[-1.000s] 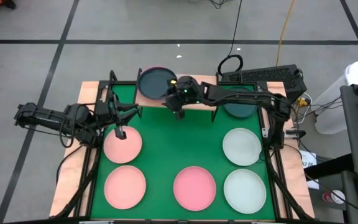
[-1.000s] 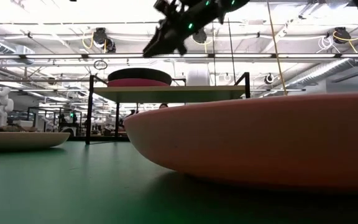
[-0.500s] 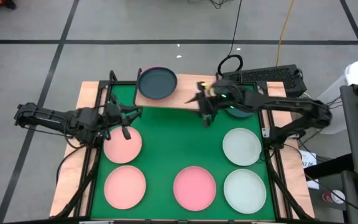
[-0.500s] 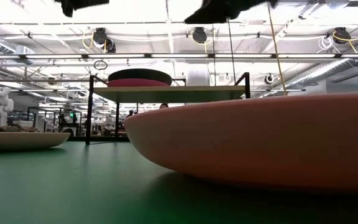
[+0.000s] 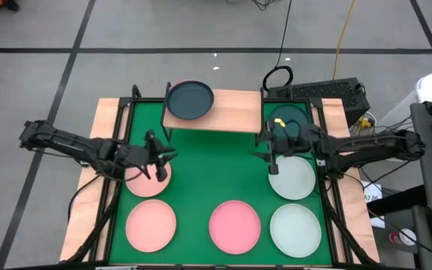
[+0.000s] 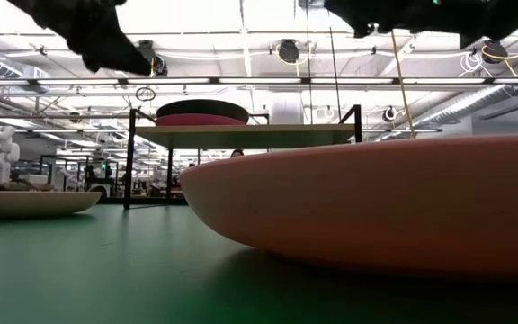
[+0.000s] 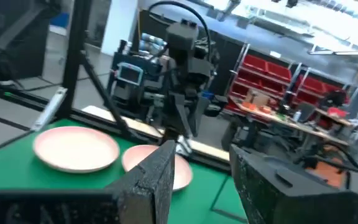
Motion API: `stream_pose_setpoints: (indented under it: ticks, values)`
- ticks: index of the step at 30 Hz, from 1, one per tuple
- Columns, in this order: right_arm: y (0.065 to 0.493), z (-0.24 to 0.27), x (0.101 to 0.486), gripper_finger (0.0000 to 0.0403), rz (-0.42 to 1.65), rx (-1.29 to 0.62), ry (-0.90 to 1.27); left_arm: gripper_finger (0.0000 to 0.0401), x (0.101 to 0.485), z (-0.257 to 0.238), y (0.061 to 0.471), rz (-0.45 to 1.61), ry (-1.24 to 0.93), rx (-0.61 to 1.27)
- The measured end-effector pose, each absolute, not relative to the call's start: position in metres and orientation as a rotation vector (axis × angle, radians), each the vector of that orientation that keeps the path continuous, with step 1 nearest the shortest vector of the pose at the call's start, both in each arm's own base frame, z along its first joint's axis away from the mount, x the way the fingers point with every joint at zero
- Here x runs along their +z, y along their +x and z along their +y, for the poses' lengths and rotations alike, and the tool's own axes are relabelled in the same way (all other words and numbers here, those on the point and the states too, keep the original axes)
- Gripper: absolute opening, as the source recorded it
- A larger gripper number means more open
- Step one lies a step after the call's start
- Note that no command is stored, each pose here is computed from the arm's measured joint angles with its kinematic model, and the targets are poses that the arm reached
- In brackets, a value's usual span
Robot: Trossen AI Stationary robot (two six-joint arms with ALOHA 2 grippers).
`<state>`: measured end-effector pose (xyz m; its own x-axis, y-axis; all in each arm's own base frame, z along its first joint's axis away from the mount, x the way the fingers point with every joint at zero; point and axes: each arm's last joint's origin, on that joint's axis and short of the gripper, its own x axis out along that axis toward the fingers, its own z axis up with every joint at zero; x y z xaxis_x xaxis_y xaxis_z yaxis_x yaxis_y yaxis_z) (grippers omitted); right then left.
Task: Place and stack plates onto a shelf
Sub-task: Stack the bottom light pink plate on top of the black plate on the shelf
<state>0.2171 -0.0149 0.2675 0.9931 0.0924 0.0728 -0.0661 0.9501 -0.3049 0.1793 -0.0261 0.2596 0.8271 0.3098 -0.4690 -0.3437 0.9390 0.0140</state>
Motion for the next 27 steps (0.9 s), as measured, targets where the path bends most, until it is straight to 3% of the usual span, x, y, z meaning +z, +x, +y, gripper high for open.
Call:
stream_pose_setpoints:
  ticks: [11,27]
  values:
    - [0.21,0.001,0.252,0.0135,-0.056,0.159,-0.251,0.0093,0.24,-0.054,0.193,0.942,-0.315,0.284]
    - [0.209,0.009,0.246,0.0135,0.001,0.203,-0.245,0.0092,0.206,-0.122,0.208,1.306,-0.385,0.021]
